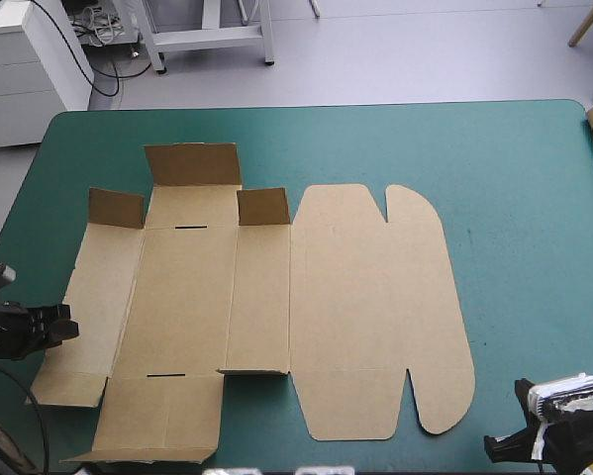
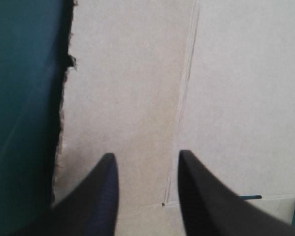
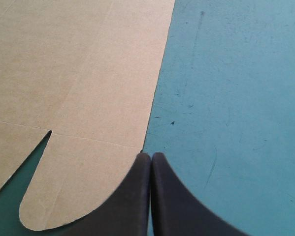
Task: Fold the box
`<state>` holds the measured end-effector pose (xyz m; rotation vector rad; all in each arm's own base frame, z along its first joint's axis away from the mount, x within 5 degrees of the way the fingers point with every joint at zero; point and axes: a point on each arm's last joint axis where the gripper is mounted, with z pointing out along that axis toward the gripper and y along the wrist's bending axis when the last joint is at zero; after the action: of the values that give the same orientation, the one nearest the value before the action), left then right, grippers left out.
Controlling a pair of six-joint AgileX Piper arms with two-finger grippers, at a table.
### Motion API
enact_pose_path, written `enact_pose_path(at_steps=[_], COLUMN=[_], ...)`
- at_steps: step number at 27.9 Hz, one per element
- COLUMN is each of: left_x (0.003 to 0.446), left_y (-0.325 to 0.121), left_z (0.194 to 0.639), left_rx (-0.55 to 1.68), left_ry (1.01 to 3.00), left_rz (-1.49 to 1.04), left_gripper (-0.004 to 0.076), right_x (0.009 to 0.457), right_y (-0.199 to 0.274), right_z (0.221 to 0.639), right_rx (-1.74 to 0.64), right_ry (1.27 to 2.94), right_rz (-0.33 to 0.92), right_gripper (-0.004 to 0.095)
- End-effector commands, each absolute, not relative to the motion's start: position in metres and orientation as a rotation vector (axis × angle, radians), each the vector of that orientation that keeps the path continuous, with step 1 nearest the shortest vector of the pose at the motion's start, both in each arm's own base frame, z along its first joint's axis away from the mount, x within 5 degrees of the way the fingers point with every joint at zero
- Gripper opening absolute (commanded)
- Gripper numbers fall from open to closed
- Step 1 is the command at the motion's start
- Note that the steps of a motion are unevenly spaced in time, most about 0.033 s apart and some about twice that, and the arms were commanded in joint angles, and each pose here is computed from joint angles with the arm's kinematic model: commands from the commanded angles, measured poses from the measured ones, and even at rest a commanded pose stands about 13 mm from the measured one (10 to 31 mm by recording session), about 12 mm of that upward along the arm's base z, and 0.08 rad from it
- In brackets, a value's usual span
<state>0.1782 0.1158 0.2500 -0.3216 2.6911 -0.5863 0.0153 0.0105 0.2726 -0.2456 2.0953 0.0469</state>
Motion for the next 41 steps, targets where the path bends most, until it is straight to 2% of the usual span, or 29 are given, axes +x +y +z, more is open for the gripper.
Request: enact_pose_path(at_steps=[1,24,27,35,37,41], left_x=[0.176,0.178,0.180,0.190,0.190,0.189], left_y=[0.110,0.111,0.112,0.110,0.111,0.112], left_z=[0.260,0.264,0.268,0.283,0.282,0.282], left_rx=[-0.281,-0.226,-0.244,-0.321,-0.327,-0.328], left_ry=[2.678,2.661,2.646,2.509,2.522,2.537], left_rz=[-0.644,-0.630,-0.623,-0.707,-0.701,-0.686], left_gripper=[0.0004,0.0003,0.0078,0.0516,0.0543,0.0542], right_x=[0.019,0.019,0.019,0.019,0.019,0.019], right_y=[0.011,0.011,0.011,0.011,0.011,0.011], right_z=[0.285,0.285,0.285,0.285,0.285,0.285], right_rx=[-0.242,-0.242,-0.242,-0.243,-0.243,-0.243], right_ry=[2.022,2.022,2.022,2.022,2.022,2.022], right_rz=[0.045,0.045,0.045,0.043,0.043,0.043], right_gripper=[-0.0022,-0.0022,-0.0021,-0.0021,-0.0021,-0.0021])
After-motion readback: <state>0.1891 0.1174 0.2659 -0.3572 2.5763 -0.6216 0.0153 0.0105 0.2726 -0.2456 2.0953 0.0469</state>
